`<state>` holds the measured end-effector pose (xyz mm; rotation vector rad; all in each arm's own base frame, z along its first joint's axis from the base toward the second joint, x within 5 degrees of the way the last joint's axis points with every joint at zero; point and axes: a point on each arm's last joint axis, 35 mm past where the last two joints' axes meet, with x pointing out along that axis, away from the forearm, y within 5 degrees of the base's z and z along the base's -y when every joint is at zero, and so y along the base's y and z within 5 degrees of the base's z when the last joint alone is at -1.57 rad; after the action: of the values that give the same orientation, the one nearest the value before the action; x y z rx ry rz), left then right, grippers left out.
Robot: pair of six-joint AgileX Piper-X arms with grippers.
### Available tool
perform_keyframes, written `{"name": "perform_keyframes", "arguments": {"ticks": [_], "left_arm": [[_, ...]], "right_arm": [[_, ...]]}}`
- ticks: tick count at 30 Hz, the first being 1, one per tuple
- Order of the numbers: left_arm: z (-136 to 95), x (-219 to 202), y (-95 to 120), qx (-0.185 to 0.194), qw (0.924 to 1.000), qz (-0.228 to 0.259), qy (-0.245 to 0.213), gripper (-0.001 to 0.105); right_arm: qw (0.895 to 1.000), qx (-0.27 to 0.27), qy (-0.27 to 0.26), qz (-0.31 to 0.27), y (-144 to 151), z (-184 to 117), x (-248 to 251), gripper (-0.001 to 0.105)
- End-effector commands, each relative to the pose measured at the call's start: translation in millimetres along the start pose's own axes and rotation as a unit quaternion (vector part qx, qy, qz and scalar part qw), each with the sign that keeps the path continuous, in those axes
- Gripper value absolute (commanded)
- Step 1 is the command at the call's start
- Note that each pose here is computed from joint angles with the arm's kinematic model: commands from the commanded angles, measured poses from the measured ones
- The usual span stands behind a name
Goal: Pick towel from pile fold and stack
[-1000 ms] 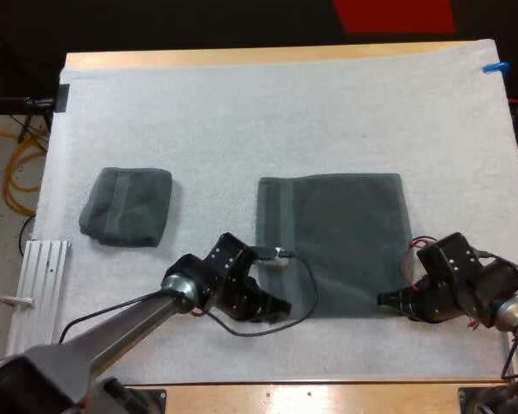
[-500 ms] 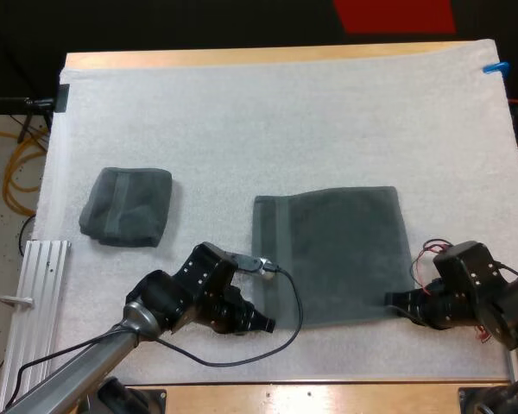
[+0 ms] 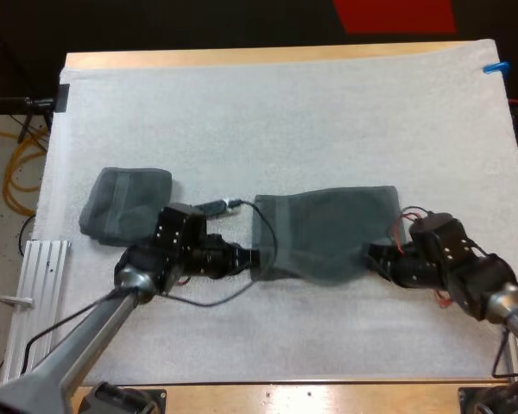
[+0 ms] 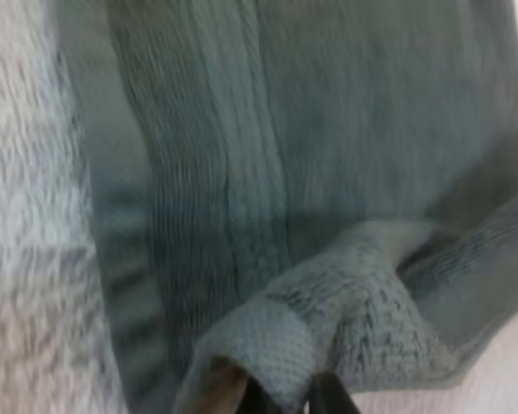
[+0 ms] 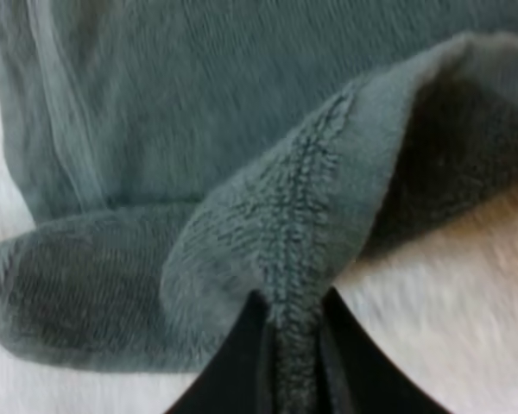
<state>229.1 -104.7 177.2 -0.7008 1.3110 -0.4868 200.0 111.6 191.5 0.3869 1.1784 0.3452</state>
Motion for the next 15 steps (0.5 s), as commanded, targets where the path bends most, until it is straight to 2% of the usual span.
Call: {"name": "perform_keyframes", "arguments": {"ticks": [1,5,9,15], "left_arm": [[6,1,1,0.000,0.9998,-0.020,-0.006,0.000],[18,14,10,-0.014,0.9987,-0.048,-0.007,0.000],[25,22,12,-0.009,0.9982,-0.057,-0.016,0.000],[33,22,9,0.014,0.9964,-0.051,-0.066,0.000]], "right_arm": [[1.000,0.008,-0.017,-0.005,0,4,3,0.000],[0.998,0.018,-0.040,-0.041,-4,9,14,0.000],[0.997,0.015,-0.058,-0.041,-4,13,20,0.000],[0.989,0.009,-0.128,-0.074,-3,24,21,0.000]]}}
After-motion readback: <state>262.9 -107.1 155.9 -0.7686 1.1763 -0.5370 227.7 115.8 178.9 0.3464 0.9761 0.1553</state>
